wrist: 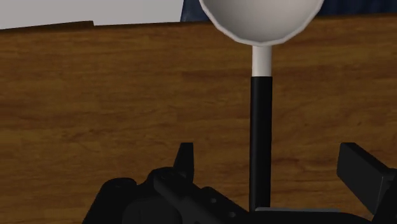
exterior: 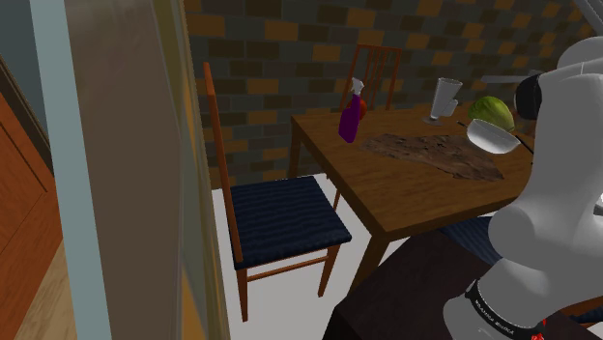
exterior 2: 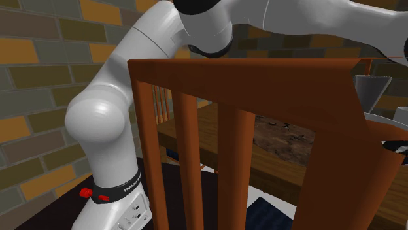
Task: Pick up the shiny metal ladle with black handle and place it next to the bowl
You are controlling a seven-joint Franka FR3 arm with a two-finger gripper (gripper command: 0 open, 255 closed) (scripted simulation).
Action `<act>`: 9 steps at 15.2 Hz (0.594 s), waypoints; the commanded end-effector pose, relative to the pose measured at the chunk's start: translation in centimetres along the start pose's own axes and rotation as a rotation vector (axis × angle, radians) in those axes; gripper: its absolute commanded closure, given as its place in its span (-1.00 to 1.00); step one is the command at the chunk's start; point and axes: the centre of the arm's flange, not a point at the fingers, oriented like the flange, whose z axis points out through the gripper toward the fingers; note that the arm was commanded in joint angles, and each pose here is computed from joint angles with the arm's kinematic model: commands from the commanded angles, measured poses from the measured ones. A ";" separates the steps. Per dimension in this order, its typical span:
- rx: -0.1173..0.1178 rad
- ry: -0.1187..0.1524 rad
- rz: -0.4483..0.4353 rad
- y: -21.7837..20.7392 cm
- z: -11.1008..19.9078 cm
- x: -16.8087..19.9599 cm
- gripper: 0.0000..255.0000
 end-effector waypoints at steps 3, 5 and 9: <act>0.000 0.000 0.000 -0.1 -3.3 0.2 -1.00; 0.000 0.000 0.000 -0.1 -3.3 0.2 -1.00; 0.000 0.000 0.000 -0.1 -3.3 0.2 -1.00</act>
